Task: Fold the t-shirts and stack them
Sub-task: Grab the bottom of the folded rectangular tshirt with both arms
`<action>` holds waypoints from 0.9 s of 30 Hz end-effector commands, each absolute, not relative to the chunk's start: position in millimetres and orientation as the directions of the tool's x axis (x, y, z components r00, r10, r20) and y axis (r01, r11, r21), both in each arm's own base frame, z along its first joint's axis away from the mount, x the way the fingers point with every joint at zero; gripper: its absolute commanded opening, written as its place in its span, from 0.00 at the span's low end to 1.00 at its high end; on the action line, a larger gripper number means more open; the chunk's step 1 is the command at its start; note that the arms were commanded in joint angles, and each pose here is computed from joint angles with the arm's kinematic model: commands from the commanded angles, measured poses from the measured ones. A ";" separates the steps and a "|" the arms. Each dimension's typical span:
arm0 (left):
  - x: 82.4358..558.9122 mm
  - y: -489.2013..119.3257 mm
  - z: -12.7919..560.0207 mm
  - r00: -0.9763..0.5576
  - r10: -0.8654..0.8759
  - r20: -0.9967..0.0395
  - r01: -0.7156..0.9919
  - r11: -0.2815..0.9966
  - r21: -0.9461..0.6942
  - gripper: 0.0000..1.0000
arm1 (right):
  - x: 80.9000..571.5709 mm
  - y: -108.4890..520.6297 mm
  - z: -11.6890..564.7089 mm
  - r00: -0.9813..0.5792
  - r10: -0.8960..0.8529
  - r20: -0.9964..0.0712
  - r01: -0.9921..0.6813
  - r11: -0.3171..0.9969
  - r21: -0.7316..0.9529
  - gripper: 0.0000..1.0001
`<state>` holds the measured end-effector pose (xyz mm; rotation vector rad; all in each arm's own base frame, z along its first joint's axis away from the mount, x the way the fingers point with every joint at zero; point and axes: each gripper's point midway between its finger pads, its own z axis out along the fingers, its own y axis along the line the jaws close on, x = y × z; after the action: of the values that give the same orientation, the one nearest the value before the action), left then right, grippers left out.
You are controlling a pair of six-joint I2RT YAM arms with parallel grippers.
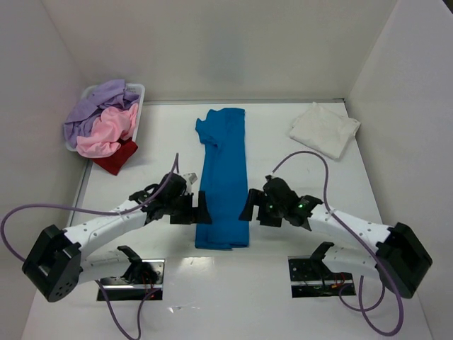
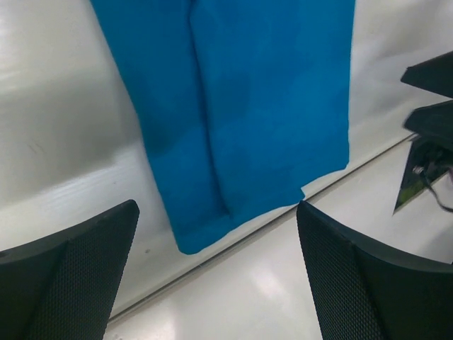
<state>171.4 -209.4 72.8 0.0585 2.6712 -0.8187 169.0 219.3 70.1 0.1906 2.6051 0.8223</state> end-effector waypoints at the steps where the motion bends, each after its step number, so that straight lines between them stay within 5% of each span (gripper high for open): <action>1: 155.8 -220.8 61.5 -0.965 -0.017 -0.261 0.135 0.822 -0.553 1.00 | 162.5 239.4 59.9 -0.927 0.190 -0.324 -0.021 0.835 0.549 0.96; 9: 137.0 -231.3 50.5 -0.984 0.027 -0.177 0.115 0.853 -0.510 1.00 | 139.4 246.3 30.8 -0.959 0.150 -0.241 0.030 0.898 0.440 0.94; 20: 116.7 -231.2 49.5 -0.990 -0.062 -0.128 0.016 0.846 -0.533 0.94 | 119.6 246.0 33.4 -0.967 0.190 -0.167 0.082 0.860 0.504 0.77; 27: 101.4 -227.3 41.9 -0.990 -0.092 -0.103 -0.028 0.864 -0.503 0.94 | 98.3 246.9 24.1 -0.979 0.161 -0.124 0.084 0.877 0.474 0.75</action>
<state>100.2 -228.7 38.8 0.0021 2.9320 -0.7921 109.3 251.1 30.8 0.1582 2.8494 0.7417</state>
